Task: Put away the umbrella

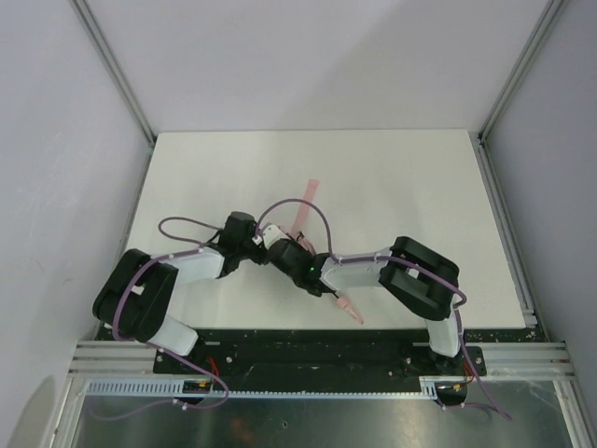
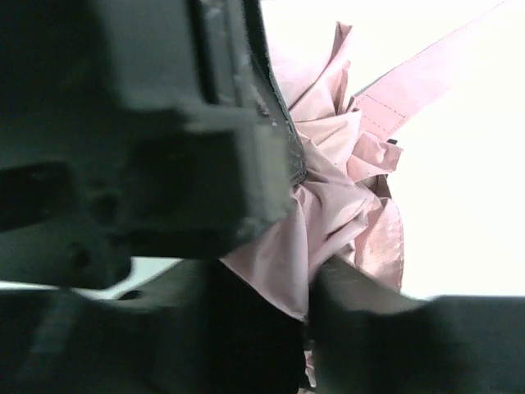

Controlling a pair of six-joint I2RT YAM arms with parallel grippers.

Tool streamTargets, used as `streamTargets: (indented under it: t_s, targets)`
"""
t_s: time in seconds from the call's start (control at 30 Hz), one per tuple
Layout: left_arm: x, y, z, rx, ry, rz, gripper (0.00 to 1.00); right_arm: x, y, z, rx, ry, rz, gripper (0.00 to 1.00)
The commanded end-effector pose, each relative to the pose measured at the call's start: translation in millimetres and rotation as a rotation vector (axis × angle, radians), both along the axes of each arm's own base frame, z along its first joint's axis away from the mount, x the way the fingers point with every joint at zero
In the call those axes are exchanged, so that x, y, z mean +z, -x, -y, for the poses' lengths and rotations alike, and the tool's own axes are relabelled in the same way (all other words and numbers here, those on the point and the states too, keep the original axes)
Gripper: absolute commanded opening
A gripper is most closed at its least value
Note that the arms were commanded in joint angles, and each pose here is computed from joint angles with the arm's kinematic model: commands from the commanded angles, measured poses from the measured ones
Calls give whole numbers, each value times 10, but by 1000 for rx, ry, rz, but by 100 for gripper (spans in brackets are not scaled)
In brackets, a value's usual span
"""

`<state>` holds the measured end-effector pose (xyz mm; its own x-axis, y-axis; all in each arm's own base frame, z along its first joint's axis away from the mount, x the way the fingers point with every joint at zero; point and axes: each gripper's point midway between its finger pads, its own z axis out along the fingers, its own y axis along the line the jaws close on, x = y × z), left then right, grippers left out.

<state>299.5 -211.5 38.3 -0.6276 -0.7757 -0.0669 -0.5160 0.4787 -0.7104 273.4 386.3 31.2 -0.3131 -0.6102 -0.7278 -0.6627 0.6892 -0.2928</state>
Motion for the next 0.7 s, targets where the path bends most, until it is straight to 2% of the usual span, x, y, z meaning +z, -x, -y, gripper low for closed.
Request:
streamTargets:
  t_s: [0.0,0.07,0.1,0.13,0.17,0.33,0.37,0.4,0.47,0.67]
  targets:
    - [-388,306,-242,24,-139,-174,0,-259,-44,121,-67,92,23,29]
    - [-361,303,-227,17,-134,-168,0,-425,32,195,-66,98,-59,12]
    - [-342,292,-221,13,-132,-162,1,-505,85,239,-61,102,-101,6]
    - [-318,275,-213,6,-132,-152,5,-584,145,284,-54,99,-146,3]
    - [-293,257,-206,0,-132,-142,15,-655,209,317,-44,85,-199,2]
    - [-51,105,-220,-31,-139,-41,79,-863,496,454,6,-76,-472,0]
    - [14,64,-236,-39,-142,-14,89,-891,542,487,12,-110,-525,0]
    - [81,32,-253,-48,-143,12,94,-910,589,514,15,-143,-572,0]
    - [207,-18,-305,-53,-140,57,98,-942,657,550,24,-204,-661,0]
    - [476,-60,-398,-54,-94,146,99,-992,758,569,37,-362,-874,0]
